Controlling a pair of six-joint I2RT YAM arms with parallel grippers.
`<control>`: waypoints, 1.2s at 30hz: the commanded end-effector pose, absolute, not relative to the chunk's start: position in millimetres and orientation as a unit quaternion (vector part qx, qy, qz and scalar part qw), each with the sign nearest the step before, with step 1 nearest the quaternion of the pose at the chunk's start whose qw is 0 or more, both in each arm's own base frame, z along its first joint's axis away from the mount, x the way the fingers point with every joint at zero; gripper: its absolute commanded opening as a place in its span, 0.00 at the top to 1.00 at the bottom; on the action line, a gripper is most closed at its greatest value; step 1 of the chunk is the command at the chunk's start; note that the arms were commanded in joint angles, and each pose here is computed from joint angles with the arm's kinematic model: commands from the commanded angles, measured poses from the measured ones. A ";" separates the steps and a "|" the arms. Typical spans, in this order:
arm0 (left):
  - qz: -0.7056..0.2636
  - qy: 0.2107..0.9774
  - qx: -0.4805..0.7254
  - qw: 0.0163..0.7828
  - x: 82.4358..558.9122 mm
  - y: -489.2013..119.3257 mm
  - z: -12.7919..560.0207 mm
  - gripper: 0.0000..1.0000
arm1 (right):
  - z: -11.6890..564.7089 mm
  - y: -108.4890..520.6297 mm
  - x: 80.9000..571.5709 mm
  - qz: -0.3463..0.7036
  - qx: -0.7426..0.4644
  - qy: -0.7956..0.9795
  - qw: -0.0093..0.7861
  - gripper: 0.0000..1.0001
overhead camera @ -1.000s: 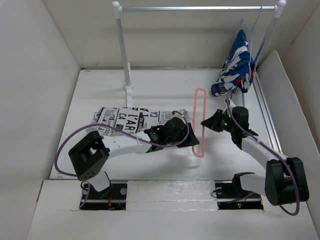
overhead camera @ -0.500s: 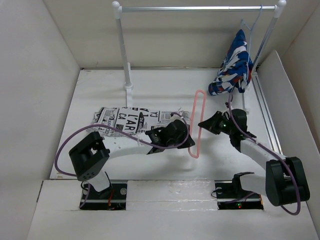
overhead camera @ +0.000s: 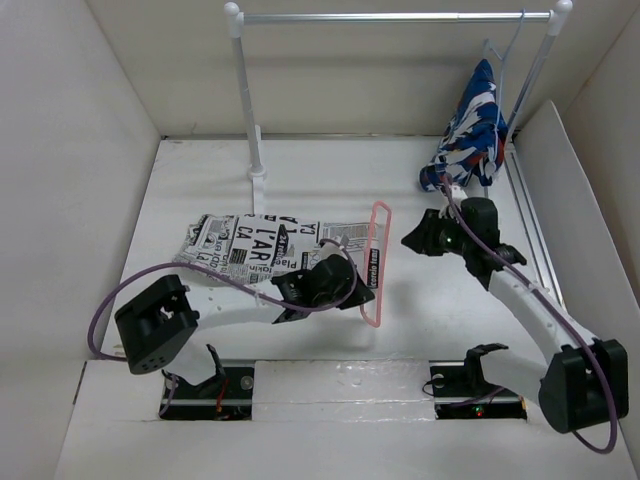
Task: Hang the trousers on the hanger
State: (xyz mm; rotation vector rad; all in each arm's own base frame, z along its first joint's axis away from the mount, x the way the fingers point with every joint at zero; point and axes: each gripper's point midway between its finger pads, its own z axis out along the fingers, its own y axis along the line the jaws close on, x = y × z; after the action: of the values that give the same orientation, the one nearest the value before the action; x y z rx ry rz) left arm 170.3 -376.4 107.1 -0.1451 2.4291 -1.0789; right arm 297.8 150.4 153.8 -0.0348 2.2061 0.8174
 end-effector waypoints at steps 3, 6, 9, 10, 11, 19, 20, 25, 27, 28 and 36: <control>-0.411 0.866 -0.067 0.276 186.6 -385.2 110.0 1.00 | 159.5 153.1 286.5 0.279 -0.080 0.864 0.413 0.93; -0.403 0.870 -0.066 0.277 193.2 -389.7 95.7 1.00 | 147.2 172.8 289.0 0.275 -0.120 0.871 0.389 1.00; -0.393 0.873 -0.063 0.283 207.1 -395.0 87.3 1.00 | 134.9 198.2 295.9 0.283 -0.164 0.873 0.361 0.86; -0.389 0.875 -0.058 0.283 208.1 -397.0 84.6 1.00 | 131.8 202.0 299.4 0.276 -0.168 0.875 0.360 0.72; -0.380 0.880 -0.055 0.279 208.8 -398.7 76.1 1.00 | 129.1 210.0 300.1 0.275 -0.176 0.875 0.357 0.66; -0.363 0.887 -0.095 0.269 216.2 -395.9 57.7 1.00 | 87.3 212.2 319.1 0.256 -0.133 0.892 0.347 0.57; -0.359 0.888 -0.099 0.270 216.9 -394.9 55.9 1.00 | 79.9 212.2 319.9 0.253 -0.130 0.896 0.341 0.57; -0.346 0.891 -0.113 0.273 219.2 -389.0 54.2 1.00 | 70.2 209.9 323.4 0.236 -0.124 0.901 0.342 0.57; -0.340 0.891 -0.116 0.276 219.8 -386.1 53.3 1.00 | 64.8 209.5 322.5 0.235 -0.123 0.903 0.339 0.56; -0.339 0.891 -0.116 0.278 220.6 -385.9 53.6 1.00 | 61.5 210.6 322.2 0.236 -0.126 0.904 0.333 0.56; -0.327 0.896 -0.113 0.279 222.7 -386.6 49.4 1.00 | 41.0 225.5 325.1 0.257 -0.131 0.905 0.312 0.58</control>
State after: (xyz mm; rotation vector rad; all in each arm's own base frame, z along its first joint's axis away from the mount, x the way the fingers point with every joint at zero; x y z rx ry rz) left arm 210.6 -385.8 41.5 -0.2659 2.4374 -0.9020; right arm 317.5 208.9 35.6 -0.3261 2.4422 0.6187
